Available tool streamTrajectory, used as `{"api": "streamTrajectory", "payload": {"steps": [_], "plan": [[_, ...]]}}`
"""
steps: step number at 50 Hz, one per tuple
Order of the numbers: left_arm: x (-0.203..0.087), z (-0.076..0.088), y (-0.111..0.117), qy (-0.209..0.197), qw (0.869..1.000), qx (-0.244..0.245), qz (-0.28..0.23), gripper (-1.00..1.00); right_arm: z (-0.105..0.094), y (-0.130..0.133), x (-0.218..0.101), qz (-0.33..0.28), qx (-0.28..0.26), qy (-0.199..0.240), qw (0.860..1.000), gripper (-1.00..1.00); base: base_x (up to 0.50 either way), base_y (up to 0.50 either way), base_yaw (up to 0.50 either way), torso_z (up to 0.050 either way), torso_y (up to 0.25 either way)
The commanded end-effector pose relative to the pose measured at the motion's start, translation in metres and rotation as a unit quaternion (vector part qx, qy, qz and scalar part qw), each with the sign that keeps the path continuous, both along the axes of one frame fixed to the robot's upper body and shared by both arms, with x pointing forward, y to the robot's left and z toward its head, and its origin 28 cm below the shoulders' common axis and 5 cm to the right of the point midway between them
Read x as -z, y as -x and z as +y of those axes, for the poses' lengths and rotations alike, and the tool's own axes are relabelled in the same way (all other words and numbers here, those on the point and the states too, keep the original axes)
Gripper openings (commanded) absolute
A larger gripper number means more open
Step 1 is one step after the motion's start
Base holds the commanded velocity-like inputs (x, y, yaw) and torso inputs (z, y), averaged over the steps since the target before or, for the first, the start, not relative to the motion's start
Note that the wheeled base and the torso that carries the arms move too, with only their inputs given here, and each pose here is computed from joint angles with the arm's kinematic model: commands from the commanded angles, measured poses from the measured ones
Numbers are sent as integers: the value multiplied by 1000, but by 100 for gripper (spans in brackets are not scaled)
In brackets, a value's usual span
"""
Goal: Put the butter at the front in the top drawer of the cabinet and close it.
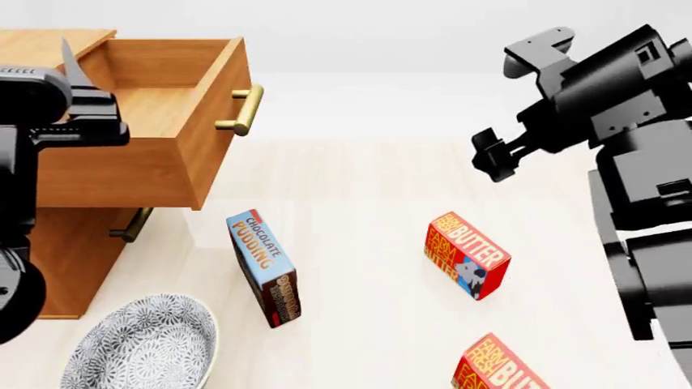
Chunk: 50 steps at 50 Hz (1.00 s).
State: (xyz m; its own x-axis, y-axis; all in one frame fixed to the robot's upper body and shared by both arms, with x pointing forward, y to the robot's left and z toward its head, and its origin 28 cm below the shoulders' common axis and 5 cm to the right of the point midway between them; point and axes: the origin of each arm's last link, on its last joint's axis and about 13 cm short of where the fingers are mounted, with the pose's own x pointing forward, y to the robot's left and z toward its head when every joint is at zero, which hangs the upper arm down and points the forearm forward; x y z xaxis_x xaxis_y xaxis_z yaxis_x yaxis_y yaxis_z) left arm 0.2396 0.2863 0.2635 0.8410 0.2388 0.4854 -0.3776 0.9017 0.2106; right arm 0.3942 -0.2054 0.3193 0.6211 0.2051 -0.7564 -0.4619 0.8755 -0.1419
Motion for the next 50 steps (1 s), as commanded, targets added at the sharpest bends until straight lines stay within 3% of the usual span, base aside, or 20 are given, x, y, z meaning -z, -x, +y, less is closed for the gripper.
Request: {"api": "streamTrajectory", "payload": {"steps": [1,50], "plan": [[7,0,-1,7,1000,2,4,100,14,-8,21,10,-11,4,1000,100,0,0,0,0,0],[14,-2,2,16,1000,21,7,100,18,-10,76,64,-24,40,997,100,0,0,0,0,0]]}}
